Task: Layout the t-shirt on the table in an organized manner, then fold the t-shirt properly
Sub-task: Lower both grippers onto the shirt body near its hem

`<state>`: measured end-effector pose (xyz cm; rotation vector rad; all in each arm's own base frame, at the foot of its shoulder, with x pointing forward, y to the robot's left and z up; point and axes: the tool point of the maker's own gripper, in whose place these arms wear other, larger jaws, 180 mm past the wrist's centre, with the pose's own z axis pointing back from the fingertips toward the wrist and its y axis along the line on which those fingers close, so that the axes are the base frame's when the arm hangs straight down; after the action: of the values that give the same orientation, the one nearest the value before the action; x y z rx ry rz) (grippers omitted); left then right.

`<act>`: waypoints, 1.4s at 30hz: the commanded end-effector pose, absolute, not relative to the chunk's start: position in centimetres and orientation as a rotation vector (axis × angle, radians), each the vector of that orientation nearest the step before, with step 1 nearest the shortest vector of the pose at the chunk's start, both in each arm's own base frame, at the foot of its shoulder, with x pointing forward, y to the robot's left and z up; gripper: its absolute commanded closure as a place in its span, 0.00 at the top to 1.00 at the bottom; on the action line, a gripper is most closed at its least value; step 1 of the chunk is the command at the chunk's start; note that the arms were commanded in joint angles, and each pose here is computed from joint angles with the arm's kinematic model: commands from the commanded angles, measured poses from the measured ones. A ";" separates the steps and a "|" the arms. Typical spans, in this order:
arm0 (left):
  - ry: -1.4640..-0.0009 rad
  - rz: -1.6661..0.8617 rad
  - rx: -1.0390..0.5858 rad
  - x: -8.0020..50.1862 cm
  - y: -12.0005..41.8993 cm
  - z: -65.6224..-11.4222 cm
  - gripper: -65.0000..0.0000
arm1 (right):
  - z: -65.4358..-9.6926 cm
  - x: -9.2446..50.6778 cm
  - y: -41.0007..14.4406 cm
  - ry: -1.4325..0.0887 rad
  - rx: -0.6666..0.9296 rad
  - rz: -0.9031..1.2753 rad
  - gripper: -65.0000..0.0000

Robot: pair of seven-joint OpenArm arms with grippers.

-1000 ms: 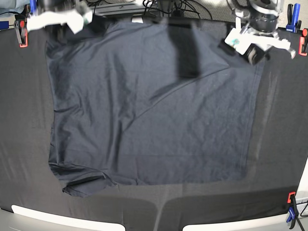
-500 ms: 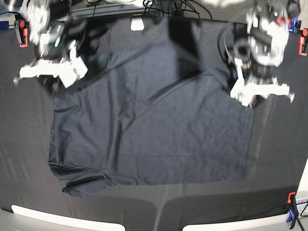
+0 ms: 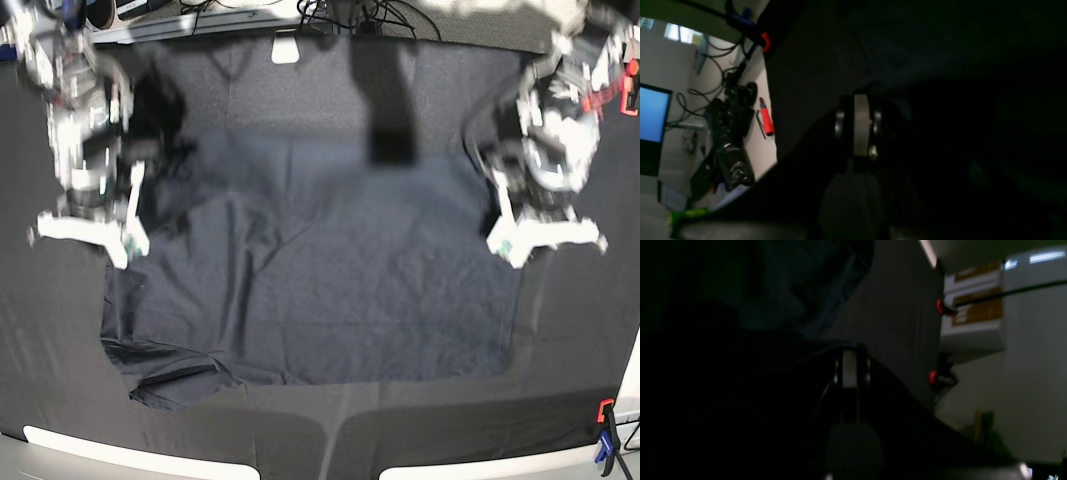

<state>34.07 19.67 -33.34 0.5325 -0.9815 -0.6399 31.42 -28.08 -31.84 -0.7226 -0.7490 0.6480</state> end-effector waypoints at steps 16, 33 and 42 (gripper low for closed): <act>-1.038 -0.575 0.431 36.1 19.2 -36.1 0.00 | -29.3 39.7 -25.0 -0.905 -0.537 0.615 0.00; -0.957 -0.539 0.451 36.6 20.4 -38.2 0.00 | -33.0 46.8 -19.0 -0.884 -0.296 0.634 0.00; -0.956 -0.539 0.452 36.6 20.5 -38.2 0.00 | -33.7 46.5 -19.3 -0.835 -0.301 0.620 0.00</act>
<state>35.48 19.97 -39.84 0.4215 -0.9057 -0.5471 45.06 -19.06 -36.07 -0.2768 -0.7756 0.6195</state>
